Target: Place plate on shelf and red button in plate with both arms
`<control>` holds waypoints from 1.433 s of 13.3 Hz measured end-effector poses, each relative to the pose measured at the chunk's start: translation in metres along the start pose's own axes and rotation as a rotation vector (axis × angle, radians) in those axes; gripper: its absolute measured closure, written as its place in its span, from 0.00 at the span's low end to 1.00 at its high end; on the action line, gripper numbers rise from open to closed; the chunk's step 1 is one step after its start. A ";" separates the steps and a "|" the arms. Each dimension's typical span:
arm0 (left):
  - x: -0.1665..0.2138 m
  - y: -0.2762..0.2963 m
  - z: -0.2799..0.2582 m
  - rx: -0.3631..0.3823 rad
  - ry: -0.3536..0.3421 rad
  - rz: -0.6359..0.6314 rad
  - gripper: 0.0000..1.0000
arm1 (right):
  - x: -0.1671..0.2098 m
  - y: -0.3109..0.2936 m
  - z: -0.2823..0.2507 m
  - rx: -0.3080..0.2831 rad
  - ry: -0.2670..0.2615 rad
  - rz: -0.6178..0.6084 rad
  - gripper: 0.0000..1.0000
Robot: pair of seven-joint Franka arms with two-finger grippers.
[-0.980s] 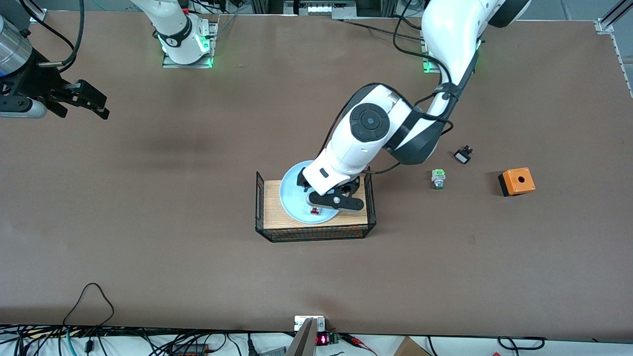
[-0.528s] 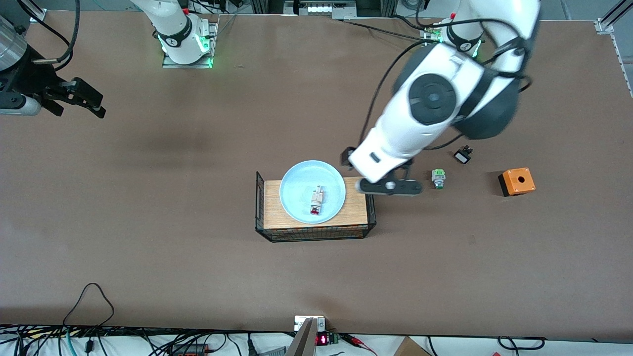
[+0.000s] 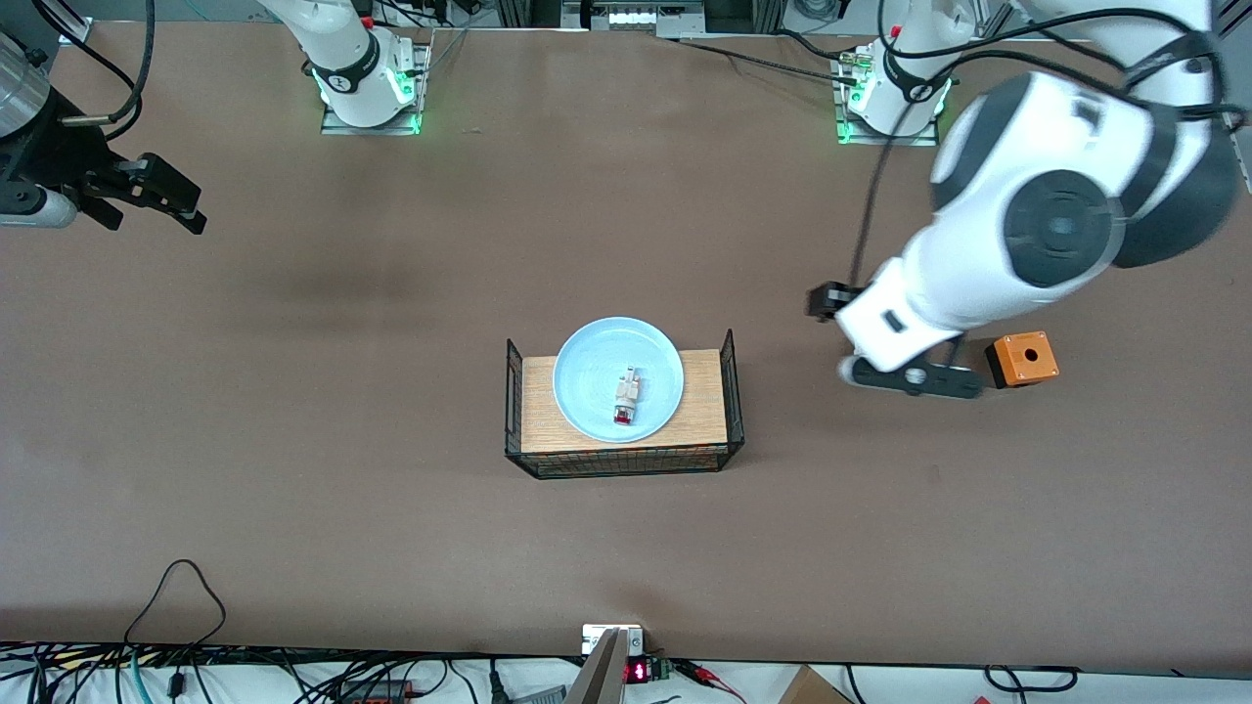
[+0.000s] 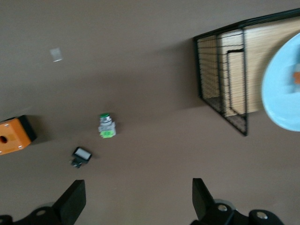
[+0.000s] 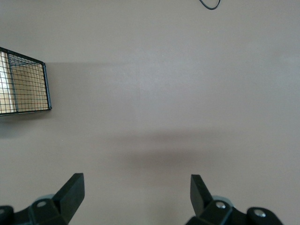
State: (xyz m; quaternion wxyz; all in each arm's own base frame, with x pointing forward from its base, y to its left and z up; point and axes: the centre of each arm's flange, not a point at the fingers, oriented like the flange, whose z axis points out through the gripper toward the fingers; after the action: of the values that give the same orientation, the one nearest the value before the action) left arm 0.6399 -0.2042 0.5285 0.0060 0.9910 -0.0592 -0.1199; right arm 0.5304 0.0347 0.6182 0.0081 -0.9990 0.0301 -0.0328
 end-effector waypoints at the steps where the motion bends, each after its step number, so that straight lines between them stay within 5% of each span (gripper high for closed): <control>1: -0.003 -0.018 -0.005 0.000 -0.010 0.016 0.00 | 0.000 0.000 0.000 0.000 0.000 0.000 0.00; 6: -0.047 -0.115 -0.055 0.012 0.084 0.083 0.00 | 0.000 -0.006 0.003 0.000 -0.004 -0.011 0.00; 11: -0.097 -0.205 -0.028 0.009 0.152 -0.030 0.00 | 0.004 0.002 0.008 -0.002 -0.013 0.010 0.00; 19: -0.135 -0.200 -0.022 0.018 0.178 -0.035 0.00 | 0.017 -0.015 0.018 -0.003 -0.023 -0.016 0.00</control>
State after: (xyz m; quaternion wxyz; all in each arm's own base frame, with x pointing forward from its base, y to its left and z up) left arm 0.5379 0.0108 0.5764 0.0000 0.9986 -0.0423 -0.0307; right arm 0.5493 0.0486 0.6021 0.0068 -0.9995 0.0222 -0.0216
